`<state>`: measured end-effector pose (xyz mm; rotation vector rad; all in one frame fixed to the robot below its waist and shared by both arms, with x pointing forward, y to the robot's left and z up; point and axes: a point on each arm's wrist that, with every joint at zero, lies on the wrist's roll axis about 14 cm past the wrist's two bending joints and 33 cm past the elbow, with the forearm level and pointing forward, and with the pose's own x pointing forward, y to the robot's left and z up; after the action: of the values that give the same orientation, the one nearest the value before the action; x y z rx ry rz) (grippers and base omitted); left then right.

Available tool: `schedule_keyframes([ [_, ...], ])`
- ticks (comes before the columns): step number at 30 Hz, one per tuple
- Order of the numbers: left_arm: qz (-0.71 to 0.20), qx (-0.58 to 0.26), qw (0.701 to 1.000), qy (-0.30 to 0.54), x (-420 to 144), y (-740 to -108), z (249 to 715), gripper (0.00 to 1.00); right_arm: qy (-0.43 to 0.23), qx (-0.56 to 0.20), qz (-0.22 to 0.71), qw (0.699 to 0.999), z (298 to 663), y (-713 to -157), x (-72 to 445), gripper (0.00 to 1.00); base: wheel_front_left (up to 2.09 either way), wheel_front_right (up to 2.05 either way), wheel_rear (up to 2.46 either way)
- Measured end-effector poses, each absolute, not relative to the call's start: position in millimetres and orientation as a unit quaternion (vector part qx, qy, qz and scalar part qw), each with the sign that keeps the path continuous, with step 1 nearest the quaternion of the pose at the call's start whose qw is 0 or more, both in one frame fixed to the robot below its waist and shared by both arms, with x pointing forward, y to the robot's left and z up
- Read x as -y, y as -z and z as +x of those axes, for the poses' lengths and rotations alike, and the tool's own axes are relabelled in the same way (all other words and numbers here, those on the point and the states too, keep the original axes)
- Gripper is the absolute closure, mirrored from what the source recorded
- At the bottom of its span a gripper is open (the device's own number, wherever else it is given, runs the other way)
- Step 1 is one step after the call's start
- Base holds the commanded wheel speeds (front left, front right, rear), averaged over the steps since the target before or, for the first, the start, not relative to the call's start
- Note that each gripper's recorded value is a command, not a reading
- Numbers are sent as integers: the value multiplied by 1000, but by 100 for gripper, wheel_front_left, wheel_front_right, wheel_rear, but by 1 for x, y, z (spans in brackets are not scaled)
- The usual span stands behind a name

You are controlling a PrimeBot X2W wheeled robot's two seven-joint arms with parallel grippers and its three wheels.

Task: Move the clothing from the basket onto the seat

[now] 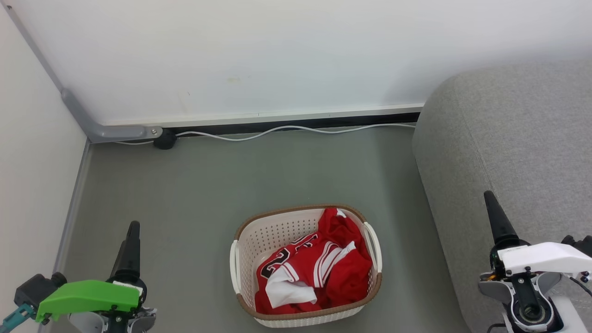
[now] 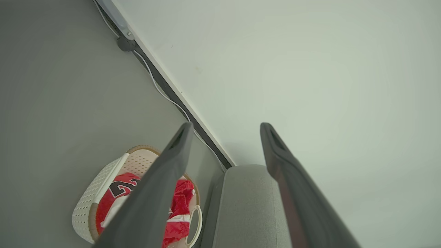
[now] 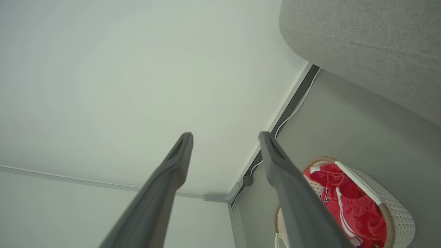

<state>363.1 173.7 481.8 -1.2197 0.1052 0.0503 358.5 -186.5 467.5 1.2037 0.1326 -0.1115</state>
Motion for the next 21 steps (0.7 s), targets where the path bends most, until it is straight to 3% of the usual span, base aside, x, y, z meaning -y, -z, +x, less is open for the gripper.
schedule_keyframes([
  [10, -457, -43, 888, -4, -169, -494, 365, 0, 26, -67, 474, 878, 360, -475, 172, 0, 0, 0, 0],
  [21, -360, -33, 932, 10, -161, -501, 365, 0, 14, -64, 398, 915, 360, -479, 162, 0, 0, 0, 0],
])
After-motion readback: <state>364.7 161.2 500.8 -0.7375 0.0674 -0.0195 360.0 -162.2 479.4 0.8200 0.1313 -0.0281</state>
